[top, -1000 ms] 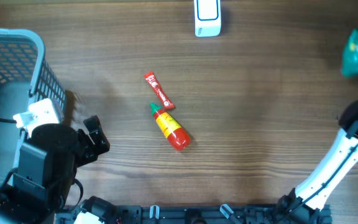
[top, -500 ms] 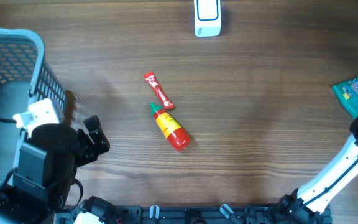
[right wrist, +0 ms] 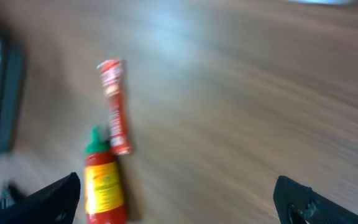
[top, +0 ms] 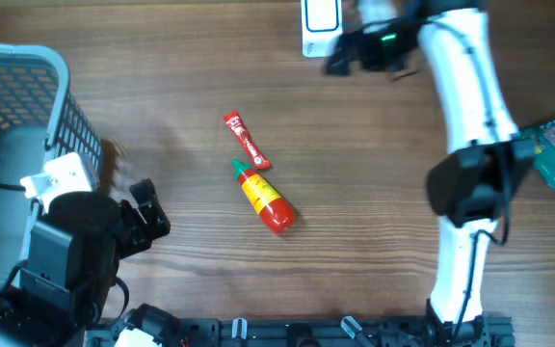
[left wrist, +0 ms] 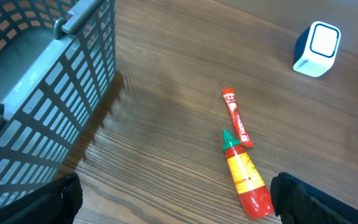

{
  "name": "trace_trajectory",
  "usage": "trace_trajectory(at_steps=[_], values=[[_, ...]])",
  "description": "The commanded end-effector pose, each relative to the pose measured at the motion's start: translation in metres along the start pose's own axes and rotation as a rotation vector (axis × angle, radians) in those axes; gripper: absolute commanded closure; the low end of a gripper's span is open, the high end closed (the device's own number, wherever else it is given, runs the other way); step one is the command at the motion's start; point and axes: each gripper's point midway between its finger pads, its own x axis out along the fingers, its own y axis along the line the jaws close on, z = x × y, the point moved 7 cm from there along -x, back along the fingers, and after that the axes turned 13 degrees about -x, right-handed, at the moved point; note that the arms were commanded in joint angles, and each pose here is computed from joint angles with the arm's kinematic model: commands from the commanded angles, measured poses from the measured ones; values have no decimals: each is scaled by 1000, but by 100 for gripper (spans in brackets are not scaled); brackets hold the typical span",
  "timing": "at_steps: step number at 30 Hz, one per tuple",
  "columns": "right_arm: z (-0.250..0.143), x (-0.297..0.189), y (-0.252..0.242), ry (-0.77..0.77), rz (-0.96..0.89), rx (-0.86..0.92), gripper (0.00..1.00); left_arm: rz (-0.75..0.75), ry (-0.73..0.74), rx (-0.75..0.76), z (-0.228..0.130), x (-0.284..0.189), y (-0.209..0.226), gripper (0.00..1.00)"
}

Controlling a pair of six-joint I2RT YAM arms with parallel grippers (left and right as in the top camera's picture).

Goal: Scan the item barcode
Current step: 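Grasp the red-yellow sauce bottle with the right gripper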

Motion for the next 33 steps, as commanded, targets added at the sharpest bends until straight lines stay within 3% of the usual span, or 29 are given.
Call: trace_trajectory(at_steps=[1,4,8,12,17,22,25,28,29,33], values=[[-2,44,62,106,98,-172,0,0,-9,-5,1,-1,0,0],[-15,86,111,219,119,-268,0,0,-9,-5,1,-1,0,0],[-38,139,136,336,-55,-275,0,0,-9,-5,1,-1,0,0],[-96,182,179,534,-83,-274,0,0,-9,-5,1,-1,0,0],[-127,194,173,619,-318,-188,0,0,-9,-5,1,-1,0,0],[-142,207,169,634,-326,-179,1,0,-9,-5,1,-1,0,0],[-148,210,162,637,-333,-123,23,0,-9,-5,1,-1,0,0],[-148,209,162,640,-273,-66,34,0,-9,-5,1,-1,0,0],[-148,209,163,643,-231,-43,42,0,-9,-5,1,-1,0,0],[-137,194,171,618,51,14,45,0,-9,-5,1,-1,0,0]])
